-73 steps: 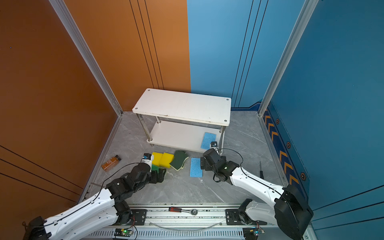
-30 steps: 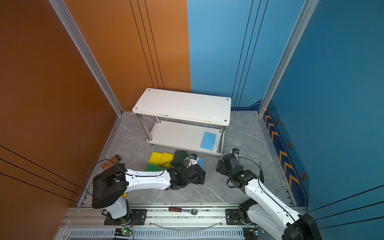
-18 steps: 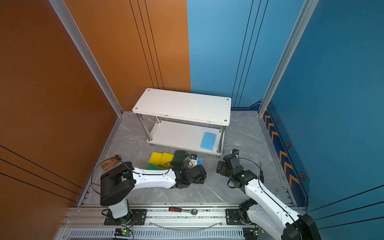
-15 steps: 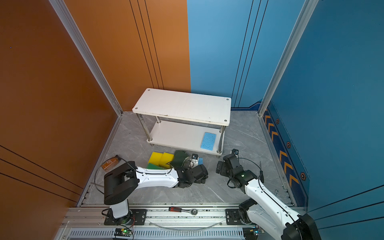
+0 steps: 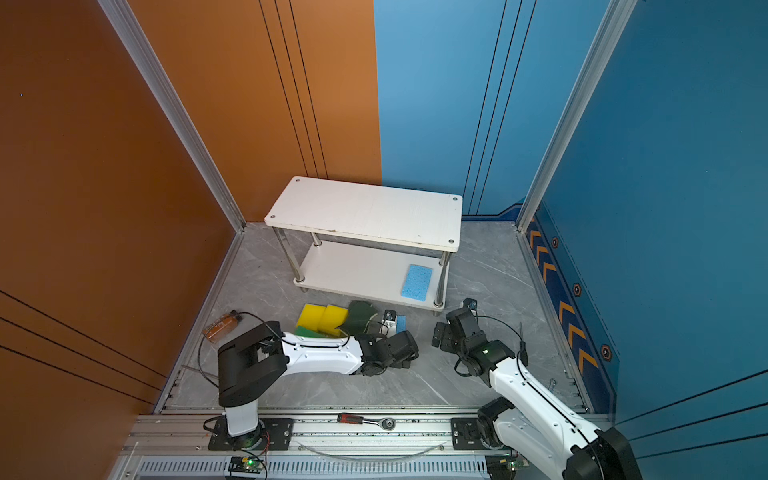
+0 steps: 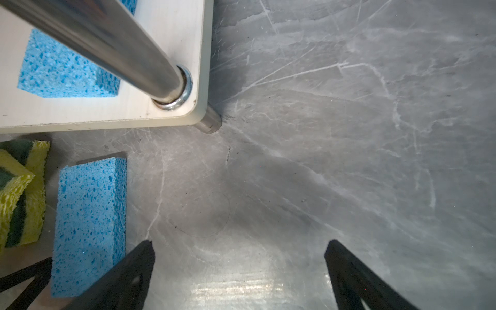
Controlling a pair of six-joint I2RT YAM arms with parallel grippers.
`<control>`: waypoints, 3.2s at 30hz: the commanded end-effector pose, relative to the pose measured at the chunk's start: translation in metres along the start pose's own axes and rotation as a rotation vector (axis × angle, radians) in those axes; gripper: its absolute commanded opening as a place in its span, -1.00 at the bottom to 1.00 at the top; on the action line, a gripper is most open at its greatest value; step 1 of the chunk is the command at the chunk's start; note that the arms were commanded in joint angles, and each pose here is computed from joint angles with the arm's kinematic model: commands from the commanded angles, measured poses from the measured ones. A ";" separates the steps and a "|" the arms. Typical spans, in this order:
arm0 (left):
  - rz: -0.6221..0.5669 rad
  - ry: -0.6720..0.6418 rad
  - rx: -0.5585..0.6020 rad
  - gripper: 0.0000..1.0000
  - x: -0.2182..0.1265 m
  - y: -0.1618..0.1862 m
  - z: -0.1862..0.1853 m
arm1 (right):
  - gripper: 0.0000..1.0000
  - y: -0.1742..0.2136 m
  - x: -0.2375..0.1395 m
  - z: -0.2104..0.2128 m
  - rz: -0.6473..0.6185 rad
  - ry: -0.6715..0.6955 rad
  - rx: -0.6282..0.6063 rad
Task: Place and organize the cleaning sponges onto the shelf
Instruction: 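Lower the left gripper and close it on the second blue sponge, then lift the blue sponge with the left gripper toward the lower shelf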
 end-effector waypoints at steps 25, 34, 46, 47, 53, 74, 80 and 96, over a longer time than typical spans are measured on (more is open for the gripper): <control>-0.008 0.044 0.186 0.25 -0.032 -0.004 -0.009 | 0.97 0.001 0.004 0.001 0.010 -0.011 -0.010; -0.056 0.074 0.206 0.26 -0.060 -0.019 -0.006 | 0.97 -0.001 0.007 0.003 0.013 -0.016 -0.009; -0.176 0.087 0.180 0.28 -0.107 -0.042 0.014 | 0.97 0.000 0.011 0.004 0.024 -0.018 -0.009; -0.192 0.087 0.177 0.28 -0.112 -0.045 0.016 | 0.96 0.000 0.012 0.004 0.024 -0.017 -0.008; -0.256 0.046 0.190 0.32 -0.124 -0.063 0.030 | 0.96 -0.001 0.012 0.007 0.026 -0.028 -0.016; -0.299 0.001 0.112 0.36 -0.078 -0.137 0.074 | 0.96 -0.004 -0.008 0.003 0.014 -0.016 -0.015; -0.294 0.014 0.098 0.37 -0.059 -0.146 0.068 | 0.96 -0.004 -0.011 0.002 0.014 -0.024 -0.010; -0.278 0.026 0.083 0.37 -0.021 -0.165 0.055 | 0.96 -0.002 -0.013 -0.001 0.010 -0.012 -0.006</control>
Point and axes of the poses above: each gripper's point midway between its finger pads, its own x axis out along the fingers, its own z axis along the line the jaws close on, y = z × x, the point moved 6 cm from there along -x, back along the fingers, and after that the axes turned 1 degree about x, right-handed, at the moved point
